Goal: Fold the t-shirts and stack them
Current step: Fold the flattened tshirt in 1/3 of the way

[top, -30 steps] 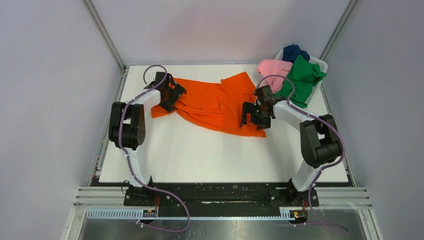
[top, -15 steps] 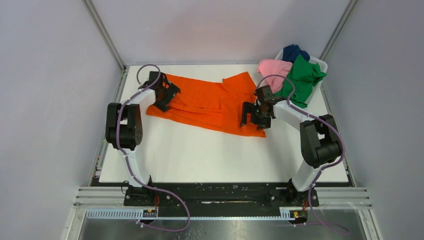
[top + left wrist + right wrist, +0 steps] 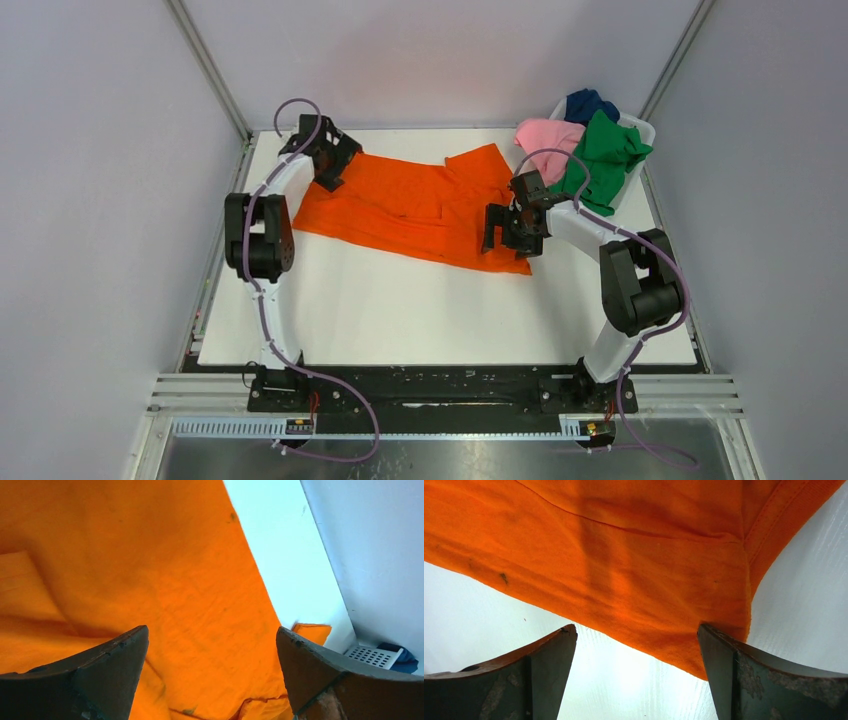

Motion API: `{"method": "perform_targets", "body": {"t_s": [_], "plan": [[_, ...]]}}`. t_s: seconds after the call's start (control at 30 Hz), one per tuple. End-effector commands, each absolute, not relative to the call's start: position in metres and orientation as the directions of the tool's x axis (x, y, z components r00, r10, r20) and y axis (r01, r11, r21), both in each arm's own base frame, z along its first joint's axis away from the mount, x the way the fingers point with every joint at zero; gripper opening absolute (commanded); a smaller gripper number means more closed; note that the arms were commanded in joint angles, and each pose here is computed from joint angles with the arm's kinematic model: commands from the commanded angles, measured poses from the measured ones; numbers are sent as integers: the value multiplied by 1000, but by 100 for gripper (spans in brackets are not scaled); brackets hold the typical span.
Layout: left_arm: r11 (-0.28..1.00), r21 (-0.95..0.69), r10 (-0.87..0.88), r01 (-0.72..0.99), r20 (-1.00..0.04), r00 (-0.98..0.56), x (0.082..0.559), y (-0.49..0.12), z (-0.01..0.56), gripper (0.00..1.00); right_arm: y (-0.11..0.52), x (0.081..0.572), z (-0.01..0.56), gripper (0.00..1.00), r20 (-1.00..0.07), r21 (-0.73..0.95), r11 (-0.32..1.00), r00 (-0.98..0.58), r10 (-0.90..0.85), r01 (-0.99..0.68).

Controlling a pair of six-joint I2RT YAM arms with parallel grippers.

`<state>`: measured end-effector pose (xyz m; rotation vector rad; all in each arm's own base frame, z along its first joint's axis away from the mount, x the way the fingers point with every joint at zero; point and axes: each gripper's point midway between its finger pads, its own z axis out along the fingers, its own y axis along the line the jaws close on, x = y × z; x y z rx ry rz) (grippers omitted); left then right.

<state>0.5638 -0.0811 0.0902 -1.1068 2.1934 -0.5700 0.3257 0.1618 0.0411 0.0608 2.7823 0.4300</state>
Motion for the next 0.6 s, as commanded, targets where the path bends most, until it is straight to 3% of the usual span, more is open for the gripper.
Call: {"method": "perform_targets", "body": {"t_s": [0.0, 0.13, 0.3, 0.5, 0.57], "plan": [[566, -556, -824, -609, -357, -439, 534, -53, 98, 99, 164, 335, 52, 100, -360, 289, 957, -929, 83, -27], [565, -539, -824, -625, -339, -453, 506, -48, 69, 99, 169, 339, 42, 100, -349, 302, 953, -933, 90, -22], [570, -548, -798, -612, -193, -571, 496, -75, 26, 99, 166, 330, 27, 99, -317, 298, 954, -941, 119, 20], [591, -555, -775, -585, -188, -603, 476, -82, 34, 99, 142, 290, 11, 99, -247, 218, 973, -960, 131, 77], [604, -522, -766, -602, -170, -620, 444, -82, 36, 99, 134, 264, 9, 100, -212, 210, 973, -968, 137, 92]]}}
